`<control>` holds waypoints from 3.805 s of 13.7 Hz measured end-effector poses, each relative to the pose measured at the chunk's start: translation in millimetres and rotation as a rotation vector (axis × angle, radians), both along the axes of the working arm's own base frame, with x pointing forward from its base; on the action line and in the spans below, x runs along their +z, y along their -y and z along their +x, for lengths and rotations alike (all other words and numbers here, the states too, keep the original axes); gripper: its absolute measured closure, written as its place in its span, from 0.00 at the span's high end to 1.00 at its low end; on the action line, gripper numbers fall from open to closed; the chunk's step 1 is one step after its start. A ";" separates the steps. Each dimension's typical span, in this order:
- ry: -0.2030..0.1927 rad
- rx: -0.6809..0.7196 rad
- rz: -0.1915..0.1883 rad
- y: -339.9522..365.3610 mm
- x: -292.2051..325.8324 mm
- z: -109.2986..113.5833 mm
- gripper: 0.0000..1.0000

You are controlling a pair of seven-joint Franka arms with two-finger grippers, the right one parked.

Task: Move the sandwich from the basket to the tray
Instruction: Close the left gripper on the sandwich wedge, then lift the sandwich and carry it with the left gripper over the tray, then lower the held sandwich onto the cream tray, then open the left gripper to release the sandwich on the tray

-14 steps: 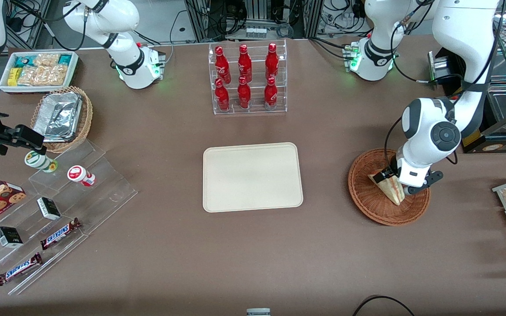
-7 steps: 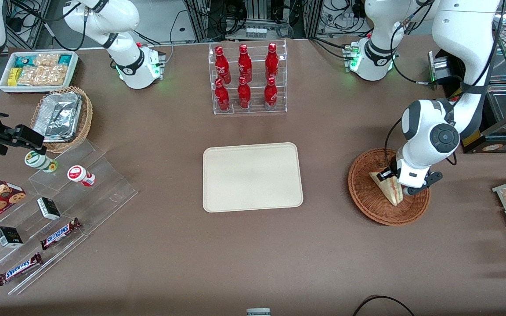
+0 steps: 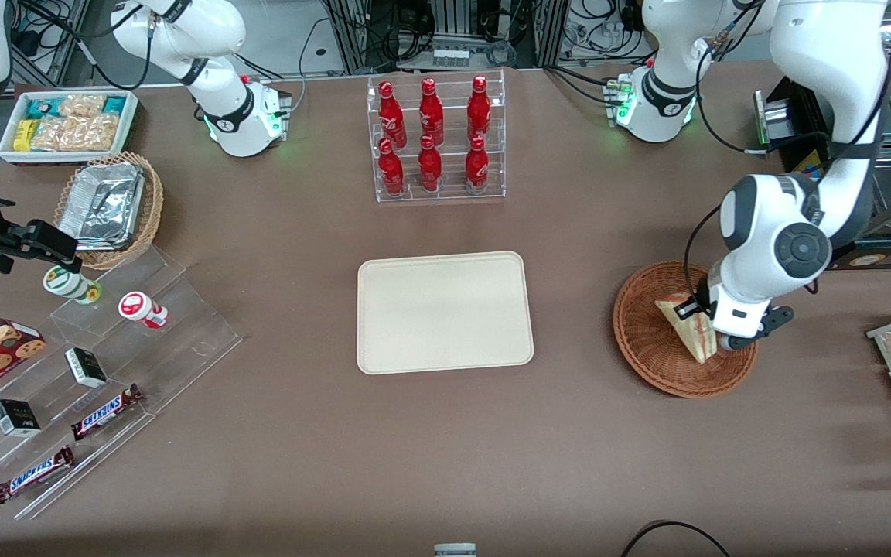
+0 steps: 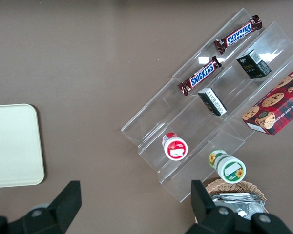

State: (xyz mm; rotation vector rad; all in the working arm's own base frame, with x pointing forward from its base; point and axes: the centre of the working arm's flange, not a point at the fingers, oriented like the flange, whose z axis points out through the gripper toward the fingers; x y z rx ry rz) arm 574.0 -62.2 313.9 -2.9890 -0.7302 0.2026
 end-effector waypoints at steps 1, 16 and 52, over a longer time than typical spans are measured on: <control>-0.005 -0.009 0.000 5.9 17.3 6.0 0.15; 0.007 -0.368 -0.085 256.5 41.4 -39.0 0.15; 0.032 -0.293 -0.012 475.7 -78.2 -62.3 0.15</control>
